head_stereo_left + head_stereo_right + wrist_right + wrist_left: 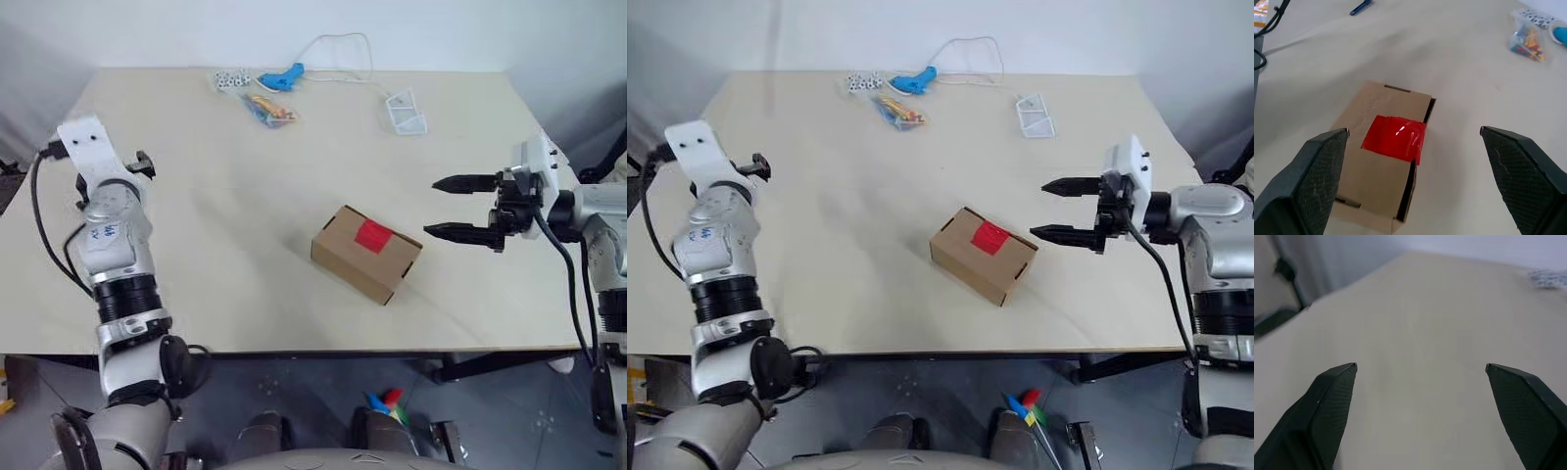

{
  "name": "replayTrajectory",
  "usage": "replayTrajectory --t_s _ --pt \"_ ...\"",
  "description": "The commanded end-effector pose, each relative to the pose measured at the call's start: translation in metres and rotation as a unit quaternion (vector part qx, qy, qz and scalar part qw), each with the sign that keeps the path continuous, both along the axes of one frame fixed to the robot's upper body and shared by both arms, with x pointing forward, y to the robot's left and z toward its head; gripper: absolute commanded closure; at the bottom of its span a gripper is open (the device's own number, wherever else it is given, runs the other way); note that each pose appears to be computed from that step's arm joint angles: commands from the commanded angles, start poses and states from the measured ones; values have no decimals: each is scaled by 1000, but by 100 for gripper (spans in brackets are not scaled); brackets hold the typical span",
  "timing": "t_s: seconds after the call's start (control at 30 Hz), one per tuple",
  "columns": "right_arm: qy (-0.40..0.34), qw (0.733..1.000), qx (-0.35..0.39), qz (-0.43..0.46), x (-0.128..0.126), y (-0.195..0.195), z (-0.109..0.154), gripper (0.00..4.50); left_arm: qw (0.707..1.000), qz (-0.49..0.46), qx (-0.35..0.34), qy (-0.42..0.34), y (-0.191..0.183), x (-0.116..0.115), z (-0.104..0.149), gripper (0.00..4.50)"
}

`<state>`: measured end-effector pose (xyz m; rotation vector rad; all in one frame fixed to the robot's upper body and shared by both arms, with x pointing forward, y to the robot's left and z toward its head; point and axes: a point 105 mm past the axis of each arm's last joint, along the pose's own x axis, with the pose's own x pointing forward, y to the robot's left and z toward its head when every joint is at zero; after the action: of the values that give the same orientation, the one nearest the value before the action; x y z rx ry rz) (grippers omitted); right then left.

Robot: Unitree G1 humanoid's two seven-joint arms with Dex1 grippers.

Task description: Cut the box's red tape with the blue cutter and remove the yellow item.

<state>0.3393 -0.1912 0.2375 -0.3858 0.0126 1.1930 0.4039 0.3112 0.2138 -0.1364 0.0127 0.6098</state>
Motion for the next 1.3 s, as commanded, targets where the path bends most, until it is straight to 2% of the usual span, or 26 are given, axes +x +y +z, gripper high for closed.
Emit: replayTrajectory --t_s 0.03,0.13,0.23,0.5,0.77,1.07,1.2,1.3 --pt "-19 1000 -8 9 -1 1 7 1 994 104 15 -11 28 -19 19 4" --pt "-19 1000 -12 13 0 3 6 1 985 170 -36 -8 41 -30 7 4" --pt "-20 999 -17 19 1 5 6 1 980 191 -34 47 52 -34 -11 4" --pt "-23 999 -23 24 -1 6 7 1 975 181 -74 101 64 -28 -41 4" --pt "-22 999 -22 23 -2 6 10 1 981 154 -54 108 62 -16 -41 4" --pt "-18 999 -25 14 -1 2 8 1 983 150 -23 102 54 -21 -27 4" --pt "-17 999 -28 12 0 2 6 1 983 143 -28 109 52 -19 -34 4" --pt "-19 999 -24 11 3 5 6 1 981 140 -43 130 54 -16 -55 4"
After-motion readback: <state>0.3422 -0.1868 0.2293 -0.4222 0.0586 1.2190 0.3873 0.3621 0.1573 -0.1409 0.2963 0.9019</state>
